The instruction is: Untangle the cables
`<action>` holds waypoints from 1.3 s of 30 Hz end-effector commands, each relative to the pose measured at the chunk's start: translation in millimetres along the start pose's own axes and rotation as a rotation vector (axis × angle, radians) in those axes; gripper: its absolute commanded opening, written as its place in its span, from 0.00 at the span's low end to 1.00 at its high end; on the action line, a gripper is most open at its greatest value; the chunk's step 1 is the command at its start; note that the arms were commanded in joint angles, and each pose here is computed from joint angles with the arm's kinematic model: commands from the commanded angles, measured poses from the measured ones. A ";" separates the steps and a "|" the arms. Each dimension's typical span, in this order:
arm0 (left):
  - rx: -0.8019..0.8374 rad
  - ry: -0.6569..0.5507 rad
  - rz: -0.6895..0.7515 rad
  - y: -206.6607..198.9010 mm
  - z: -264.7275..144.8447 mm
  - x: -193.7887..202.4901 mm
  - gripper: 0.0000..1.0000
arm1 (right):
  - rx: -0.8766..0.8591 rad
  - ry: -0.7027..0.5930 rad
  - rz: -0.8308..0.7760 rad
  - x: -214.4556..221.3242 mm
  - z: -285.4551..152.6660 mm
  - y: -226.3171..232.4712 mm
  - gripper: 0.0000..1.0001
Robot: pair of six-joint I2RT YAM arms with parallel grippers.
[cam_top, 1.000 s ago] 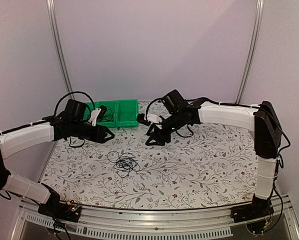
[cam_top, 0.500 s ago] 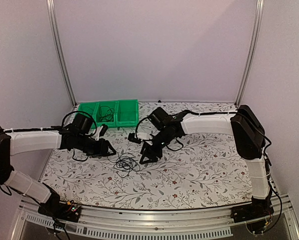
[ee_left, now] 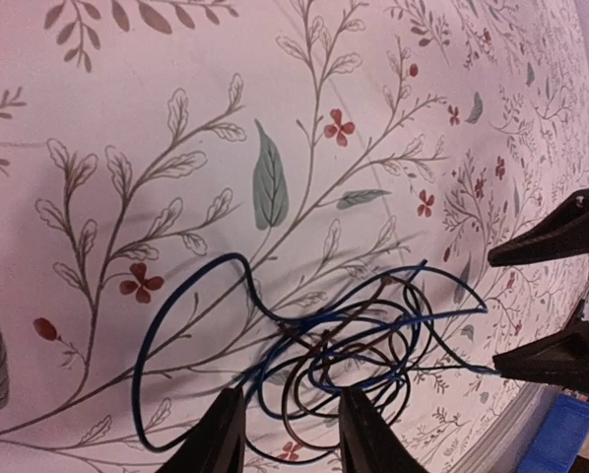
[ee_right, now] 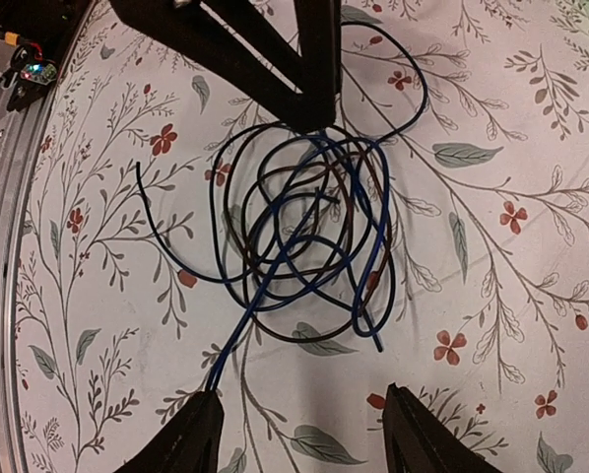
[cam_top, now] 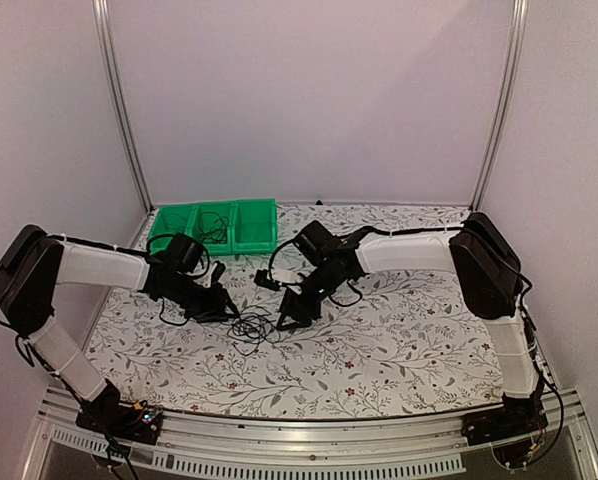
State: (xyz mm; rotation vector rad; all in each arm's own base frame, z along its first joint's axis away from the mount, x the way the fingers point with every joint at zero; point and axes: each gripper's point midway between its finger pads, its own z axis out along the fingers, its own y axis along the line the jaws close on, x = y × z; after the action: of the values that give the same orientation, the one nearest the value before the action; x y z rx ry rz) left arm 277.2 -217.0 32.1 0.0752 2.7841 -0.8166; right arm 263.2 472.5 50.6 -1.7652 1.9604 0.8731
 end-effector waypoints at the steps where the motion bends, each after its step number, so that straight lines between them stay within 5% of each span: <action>1: 0.030 0.011 -0.005 -8.8 11.0 -8.0 0.30 | -0.001 -0.035 -0.011 -14.0 4.9 -0.8 0.59; 8: 0.030 0.032 -0.017 -8.7 16.9 -9.0 0.24 | -0.002 -0.082 -0.048 -35.7 12.3 -3.1 0.63; 18: 0.037 0.034 0.001 -12.7 10.6 -8.3 0.00 | -0.050 -0.096 -0.011 -30.8 41.6 -9.5 0.63; 24: 0.014 0.007 0.017 -12.9 -7.5 -5.4 0.00 | -0.031 -0.084 0.057 -24.5 57.4 -21.0 0.30; 27: -0.005 0.009 -0.008 -7.4 -8.8 -0.6 0.21 | -0.028 -0.080 0.069 -22.5 60.1 -23.2 0.16; 39: 0.067 0.105 -0.121 -9.3 18.8 10.2 0.18 | 0.026 -0.052 0.103 -12.1 62.9 -31.4 0.21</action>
State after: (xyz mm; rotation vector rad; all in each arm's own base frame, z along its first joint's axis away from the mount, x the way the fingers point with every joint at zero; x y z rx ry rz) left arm 269.1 -223.5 19.7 -0.0277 2.8757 -0.8837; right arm 281.6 525.7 21.2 -1.6440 1.9826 0.9833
